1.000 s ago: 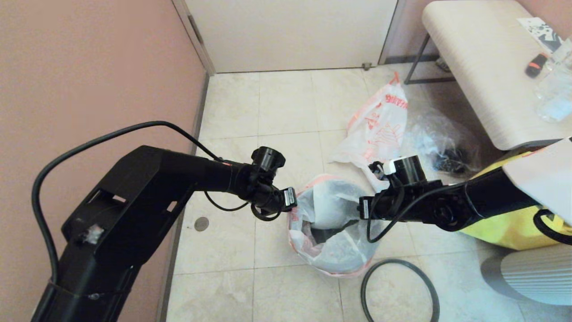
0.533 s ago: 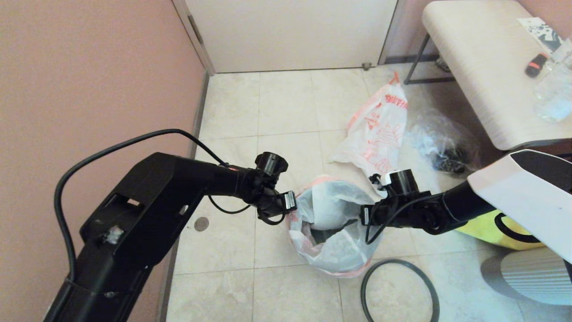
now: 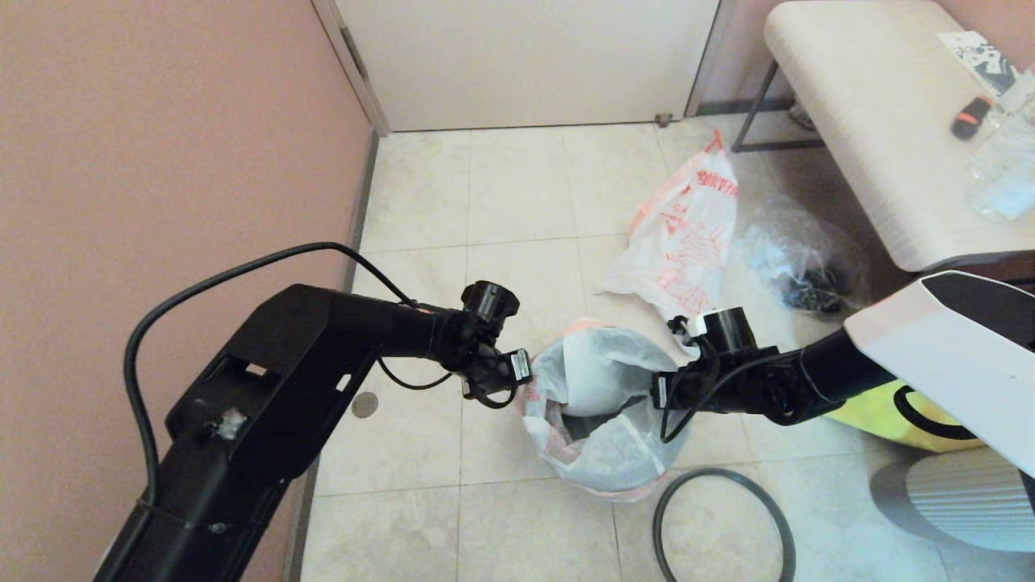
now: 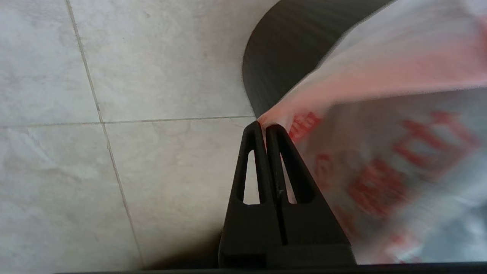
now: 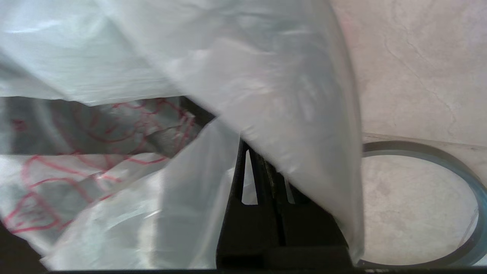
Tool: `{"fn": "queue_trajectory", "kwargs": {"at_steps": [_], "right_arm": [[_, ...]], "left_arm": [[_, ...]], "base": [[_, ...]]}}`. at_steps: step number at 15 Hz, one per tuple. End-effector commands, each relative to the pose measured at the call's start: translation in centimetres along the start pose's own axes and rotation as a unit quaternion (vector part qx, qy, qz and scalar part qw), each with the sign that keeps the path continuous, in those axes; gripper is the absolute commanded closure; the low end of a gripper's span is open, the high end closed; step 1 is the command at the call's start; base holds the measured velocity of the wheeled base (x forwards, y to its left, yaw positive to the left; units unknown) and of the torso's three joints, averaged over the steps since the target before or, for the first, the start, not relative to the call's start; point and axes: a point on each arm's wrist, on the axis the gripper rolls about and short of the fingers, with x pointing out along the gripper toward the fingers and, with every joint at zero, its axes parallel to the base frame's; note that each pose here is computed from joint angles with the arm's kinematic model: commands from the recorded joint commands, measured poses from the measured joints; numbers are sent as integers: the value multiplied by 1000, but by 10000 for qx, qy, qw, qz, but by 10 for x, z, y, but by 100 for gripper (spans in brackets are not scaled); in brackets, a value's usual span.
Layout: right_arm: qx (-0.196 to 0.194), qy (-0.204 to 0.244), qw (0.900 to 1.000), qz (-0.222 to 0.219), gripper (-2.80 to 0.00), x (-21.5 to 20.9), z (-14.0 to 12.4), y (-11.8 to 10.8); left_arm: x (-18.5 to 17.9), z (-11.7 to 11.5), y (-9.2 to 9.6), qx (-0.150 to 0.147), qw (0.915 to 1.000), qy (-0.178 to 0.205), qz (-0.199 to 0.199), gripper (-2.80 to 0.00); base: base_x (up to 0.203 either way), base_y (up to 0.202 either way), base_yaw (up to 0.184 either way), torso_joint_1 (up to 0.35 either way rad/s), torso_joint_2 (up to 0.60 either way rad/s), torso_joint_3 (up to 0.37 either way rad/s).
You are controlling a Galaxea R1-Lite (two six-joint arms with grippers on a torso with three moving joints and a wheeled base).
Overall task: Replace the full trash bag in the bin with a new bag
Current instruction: Put the new garbage bag on the trash can
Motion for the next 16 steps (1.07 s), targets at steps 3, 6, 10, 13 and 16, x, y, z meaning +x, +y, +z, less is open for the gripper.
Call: {"fn": "queue_trajectory", "kwargs": {"at_steps": [3,6,10,13,16], "right_arm": [[-250,-287,9987,333,0,-43,16,45],[-910,-197,9955,148,0,-40,18,84],[-1546,85,9876,-249,0,17,6,111],[-2051,312,9760,-661,0,82,-22,107],[-2877,500,9503,-1082,0,140,-66,84]], "left_arm": [[-67,22,-14,-92,9992,-306,-221,0],[-129,34,-22,-83,9978,-537,-376,0],[-199,51,-10,-239,9930,-1052,-485,0],[-223,55,-2,-300,9909,-1223,-468,0],[-238,57,0,-340,9888,-1362,-515,0]], "base": [[0,0,0,0,0,0],[0,0,0,0,0,0],[0,0,0,0,0,0],[0,0,0,0,0,0],[0,0,0,0,0,0]]}}
